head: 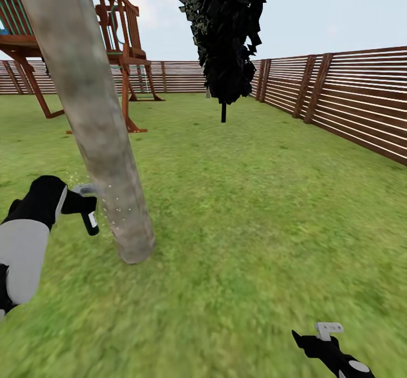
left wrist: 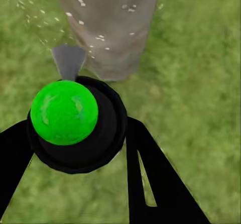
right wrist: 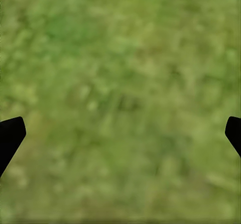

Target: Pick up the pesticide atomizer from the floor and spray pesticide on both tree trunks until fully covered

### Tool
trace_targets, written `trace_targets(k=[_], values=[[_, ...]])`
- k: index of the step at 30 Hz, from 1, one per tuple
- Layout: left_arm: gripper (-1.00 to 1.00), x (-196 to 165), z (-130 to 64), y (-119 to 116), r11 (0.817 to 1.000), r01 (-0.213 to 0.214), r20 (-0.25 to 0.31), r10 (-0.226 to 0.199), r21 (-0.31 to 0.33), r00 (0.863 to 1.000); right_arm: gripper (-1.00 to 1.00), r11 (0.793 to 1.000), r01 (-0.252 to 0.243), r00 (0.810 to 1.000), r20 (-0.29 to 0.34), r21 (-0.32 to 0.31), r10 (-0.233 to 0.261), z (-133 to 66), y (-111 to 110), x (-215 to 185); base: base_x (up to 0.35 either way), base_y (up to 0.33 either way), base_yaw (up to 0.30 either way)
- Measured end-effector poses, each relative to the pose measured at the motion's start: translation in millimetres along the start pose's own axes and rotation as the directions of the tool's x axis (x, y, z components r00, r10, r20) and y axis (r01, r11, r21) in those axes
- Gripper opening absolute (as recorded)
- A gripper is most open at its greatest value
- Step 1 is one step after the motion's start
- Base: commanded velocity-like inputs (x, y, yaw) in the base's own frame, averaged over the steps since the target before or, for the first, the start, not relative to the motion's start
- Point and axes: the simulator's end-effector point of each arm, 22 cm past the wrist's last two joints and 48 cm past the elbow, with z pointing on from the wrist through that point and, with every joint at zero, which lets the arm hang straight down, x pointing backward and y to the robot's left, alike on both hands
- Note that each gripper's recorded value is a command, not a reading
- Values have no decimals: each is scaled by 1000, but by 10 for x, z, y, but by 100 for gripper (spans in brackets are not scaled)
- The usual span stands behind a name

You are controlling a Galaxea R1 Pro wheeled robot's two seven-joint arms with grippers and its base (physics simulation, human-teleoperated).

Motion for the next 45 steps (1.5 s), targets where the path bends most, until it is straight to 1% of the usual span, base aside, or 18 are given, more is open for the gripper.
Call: trace_targets(k=[3,6,10,12,15,18,20,23,25,28,31,32,34,35,37,41,43,45], values=[[-100,79,51,-11,1000,-28,-19,28,-13,999,100,1000,-1,1000,-1,-1,1,4,12,6,-121,0,0],[-100,23,8,26,999,-30,-8,30,-23,1000,100,1000,-1,1000,0,-2,1,1,12,4,-8,0,0],[-100,-510,-384,305,995,-31,69,38,-95,997,100,1000,-1,1000,0,-2,1,0,12,4,0,0,0],[-100,-577,-446,340,995,-24,80,32,-99,996,100,1000,-1,1000,0,-1,1,1,11,2,0,0,0],[-100,-365,-301,352,995,-30,37,33,-100,999,100,1000,-1,1000,-1,-2,1,2,12,8,0,0,0],[-100,198,54,270,996,-44,-54,40,-81,998,100,1000,-1,1000,-2,-2,1,2,12,11,0,0,0],[-100,309,109,265,996,-48,-71,43,-81,997,100,1000,-1,1000,-1,-2,1,2,16,9,0,0,0],[-100,164,13,310,996,-36,-42,33,-85,999,100,1000,-1,1000,-1,-2,1,1,14,6,0,0,0],[-100,-272,-240,291,997,-23,33,25,-78,999,100,1000,-1,1000,-1,-2,1,0,15,6,0,0,0],[-100,-560,-428,269,997,-16,83,22,-73,996,100,1000,-1,1000,-1,-2,1,0,12,10,0,0,0],[-100,-252,-218,277,997,-25,25,27,-75,999,100,1000,-1,1000,-1,-1,1,1,11,10,0,0,0],[-100,5,-59,274,997,-31,-15,30,-72,999,100,1000,-1,1000,-2,-1,1,0,11,12,0,0,0],[-100,853,384,145,998,-52,-141,45,-43,989,100,1000,-1,1000,-2,-1,1,1,12,13,0,0,0],[-100,991,462,26,999,-43,-153,41,-12,987,100,1000,-1,1000,-2,-2,1,0,12,14,0,0,0],[-100,1234,616,-92,999,-46,-154,49,21,987,100,1000,-1,1000,-2,-2,1,1,12,12,0,0,0],[-100,1725,888,-355,995,-88,-167,94,46,982,100,1000,-1,1000,-2,-2,1,0,18,16,0,0,0],[-100,1690,963,-342,992,-126,-112,125,-6,986,100,1000,-2,1000,-2,-3,2,1,22,15,0,0,0],[-100,1620,982,-299,996,-80,-69,77,-41,995,100,1000,-2,1000,-2,-3,2,1,23,14,0,0,0]])
